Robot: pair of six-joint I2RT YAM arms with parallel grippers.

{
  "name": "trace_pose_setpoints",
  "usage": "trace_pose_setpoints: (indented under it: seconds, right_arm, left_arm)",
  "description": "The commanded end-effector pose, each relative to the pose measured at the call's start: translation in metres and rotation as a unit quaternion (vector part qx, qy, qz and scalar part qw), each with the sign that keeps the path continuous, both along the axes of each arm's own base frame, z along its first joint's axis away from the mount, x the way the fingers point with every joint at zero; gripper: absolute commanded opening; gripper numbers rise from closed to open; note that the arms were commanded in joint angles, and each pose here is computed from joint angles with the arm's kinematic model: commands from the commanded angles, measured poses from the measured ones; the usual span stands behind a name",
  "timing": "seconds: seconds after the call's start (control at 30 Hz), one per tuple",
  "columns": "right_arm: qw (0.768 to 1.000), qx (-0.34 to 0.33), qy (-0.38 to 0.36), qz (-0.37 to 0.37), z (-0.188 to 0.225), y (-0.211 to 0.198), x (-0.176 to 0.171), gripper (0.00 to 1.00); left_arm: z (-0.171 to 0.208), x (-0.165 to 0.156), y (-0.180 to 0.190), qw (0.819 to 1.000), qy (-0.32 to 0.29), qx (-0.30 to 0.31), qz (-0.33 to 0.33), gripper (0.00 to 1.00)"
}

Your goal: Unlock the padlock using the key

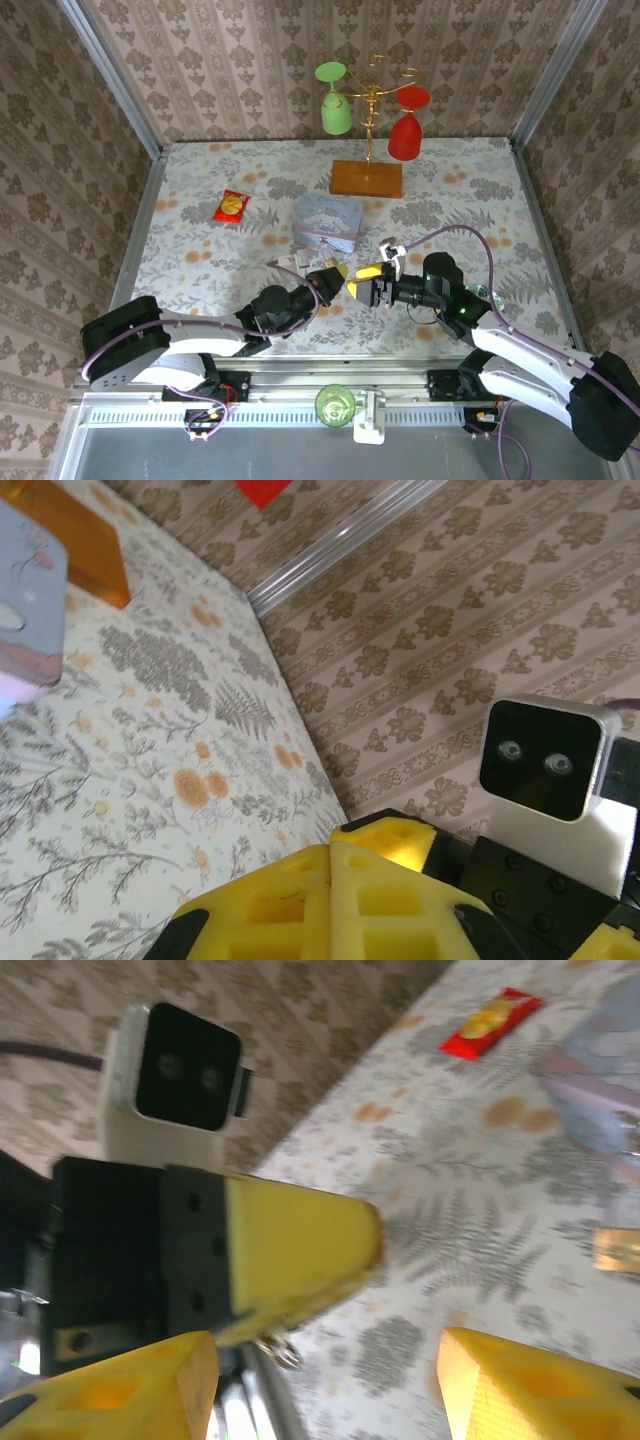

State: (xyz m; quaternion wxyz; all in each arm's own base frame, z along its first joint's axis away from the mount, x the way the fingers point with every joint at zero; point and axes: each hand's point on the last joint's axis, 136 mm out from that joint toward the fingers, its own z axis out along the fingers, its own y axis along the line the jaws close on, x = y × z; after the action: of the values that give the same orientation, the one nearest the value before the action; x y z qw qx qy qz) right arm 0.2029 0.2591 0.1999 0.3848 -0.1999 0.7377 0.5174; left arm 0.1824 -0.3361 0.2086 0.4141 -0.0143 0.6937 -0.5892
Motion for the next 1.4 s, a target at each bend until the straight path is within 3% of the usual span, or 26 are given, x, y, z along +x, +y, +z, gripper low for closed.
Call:
trace_pose_setpoints:
  seconds: [0.0,0.4,0.57,1.2,1.37]
  right_arm:
    - [0.996,0.066,0.007,0.066,0.038,0.016,-0.011,0.58]
    - [0.993,0.082,0.013,0.08,0.031,0.018,-0.014,0.45]
    - [0.993,0.086,0.01,0.08,0.028,0.015,-0.016,0.49]
    - [0.989,0.105,-0.007,0.102,0.045,0.025,-0.016,0.41]
    - [0.989,0.108,-0.01,0.101,0.047,0.027,-0.013,0.34]
  left_arm:
    - [0.036,-0.003,0.001,0.997,-0.063,-0.033,0.011,0.0]
    - [0.054,-0.003,0.009,0.995,-0.074,-0.066,0.028,0.0]
    - [0.061,0.0,0.017,0.994,-0.083,-0.061,0.046,0.0]
    - [0.072,-0.006,-0.002,0.993,-0.093,-0.071,0.013,0.0]
    - [0.071,-0.007,-0.006,0.993,-0.093,-0.069,0.005,0.0]
